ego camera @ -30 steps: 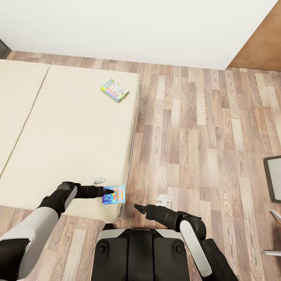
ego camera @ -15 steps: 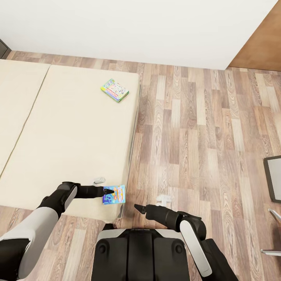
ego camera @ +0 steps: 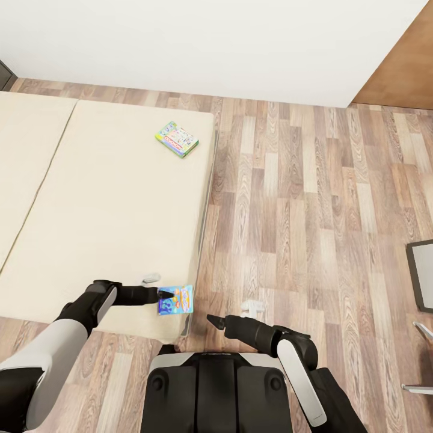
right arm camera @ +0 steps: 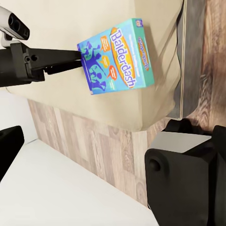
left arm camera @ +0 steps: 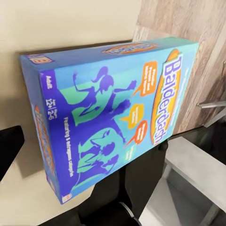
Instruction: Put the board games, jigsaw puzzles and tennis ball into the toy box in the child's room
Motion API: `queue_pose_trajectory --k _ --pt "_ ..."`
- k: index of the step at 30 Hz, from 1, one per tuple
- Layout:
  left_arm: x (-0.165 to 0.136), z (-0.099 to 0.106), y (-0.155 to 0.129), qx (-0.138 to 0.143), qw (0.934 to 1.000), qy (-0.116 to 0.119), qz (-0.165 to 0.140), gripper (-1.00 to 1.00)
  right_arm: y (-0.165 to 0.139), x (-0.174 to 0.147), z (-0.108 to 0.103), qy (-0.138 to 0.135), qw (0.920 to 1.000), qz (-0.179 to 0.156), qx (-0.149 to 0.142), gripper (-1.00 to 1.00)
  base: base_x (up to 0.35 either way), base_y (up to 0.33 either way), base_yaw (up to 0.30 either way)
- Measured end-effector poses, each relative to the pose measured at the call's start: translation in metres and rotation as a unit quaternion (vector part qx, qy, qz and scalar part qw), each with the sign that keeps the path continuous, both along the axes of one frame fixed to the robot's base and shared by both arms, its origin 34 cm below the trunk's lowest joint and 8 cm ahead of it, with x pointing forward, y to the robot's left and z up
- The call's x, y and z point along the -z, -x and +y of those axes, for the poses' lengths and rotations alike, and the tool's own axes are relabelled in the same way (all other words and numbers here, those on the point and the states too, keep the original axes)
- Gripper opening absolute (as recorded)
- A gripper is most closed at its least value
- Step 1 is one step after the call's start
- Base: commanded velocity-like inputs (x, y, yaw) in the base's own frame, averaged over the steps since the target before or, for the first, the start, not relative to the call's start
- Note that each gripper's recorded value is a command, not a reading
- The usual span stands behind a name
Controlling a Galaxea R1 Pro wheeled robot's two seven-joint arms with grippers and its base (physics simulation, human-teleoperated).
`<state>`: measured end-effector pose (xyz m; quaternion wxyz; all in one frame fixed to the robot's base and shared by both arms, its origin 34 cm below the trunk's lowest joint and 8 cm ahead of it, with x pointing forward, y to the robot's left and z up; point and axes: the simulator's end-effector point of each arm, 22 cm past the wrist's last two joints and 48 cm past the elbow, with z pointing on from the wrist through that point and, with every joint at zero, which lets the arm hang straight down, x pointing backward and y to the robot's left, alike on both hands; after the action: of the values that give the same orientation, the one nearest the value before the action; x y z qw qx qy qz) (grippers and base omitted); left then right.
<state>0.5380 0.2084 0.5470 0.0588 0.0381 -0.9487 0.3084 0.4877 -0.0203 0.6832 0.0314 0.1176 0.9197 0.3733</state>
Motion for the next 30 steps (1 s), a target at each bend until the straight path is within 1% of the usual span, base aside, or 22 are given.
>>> queue_pose_trajectory --k 2,4,9,12,15,20,21,25,27,30 --pt "0.000 0.005 -0.001 -0.001 1.0000 -0.003 -0.001 1.00 0.000 0.000 0.000 0.000 1.0000 0.000 0.000 1.00 0.000 0.000 0.000" --pt "0.000 0.015 -0.001 -0.003 1.0000 -0.009 -0.001 1.00 0.000 0.000 0.000 0.000 1.0000 0.000 0.000 1.00 0.000 0.000 0.000" --pt "-0.001 0.048 -0.006 -0.017 0.9995 -0.027 -0.005 1.00 0.000 -0.001 -0.001 -0.003 1.0000 -0.002 -0.001 1.00 0.000 0.000 0.000" --pt "-0.003 0.071 -0.012 -0.035 0.9986 -0.038 -0.009 1.00 -0.001 -0.001 -0.002 -0.005 1.0000 -0.003 -0.001 1.00 0.000 0.000 0.000" --pt "-0.006 0.093 -0.019 -0.057 0.9971 -0.048 -0.015 1.00 -0.002 0.001 -0.010 -0.001 1.0000 -0.004 0.002 1.00 0.000 0.000 0.000" --pt "-0.014 0.127 -0.029 -0.091 0.9939 -0.057 -0.025 1.00 -0.006 0.004 -0.022 0.003 0.9999 -0.005 0.013 1.00 0.000 0.000 0.000" --pt "-0.014 0.127 -0.029 -0.091 0.9939 -0.057 -0.025 1.00 -0.006 0.004 -0.022 0.003 0.9999 -0.005 0.013 1.00 0.000 0.000 0.000" --pt "-0.023 0.145 -0.033 -0.107 0.9924 -0.052 -0.032 1.00 -0.009 0.005 -0.028 0.003 0.9998 -0.006 0.019 1.00 0.000 0.000 0.000" --pt "-0.027 0.147 -0.034 -0.113 0.9921 -0.042 -0.034 1.00 -0.010 0.004 -0.029 0.001 0.9997 -0.007 0.021 1.00 0.000 0.000 0.000" --pt "-0.033 0.146 -0.034 -0.118 0.9920 -0.023 -0.036 1.00 -0.011 0.004 -0.031 0.000 0.9997 -0.008 0.023 1.00 0.000 0.000 0.000"
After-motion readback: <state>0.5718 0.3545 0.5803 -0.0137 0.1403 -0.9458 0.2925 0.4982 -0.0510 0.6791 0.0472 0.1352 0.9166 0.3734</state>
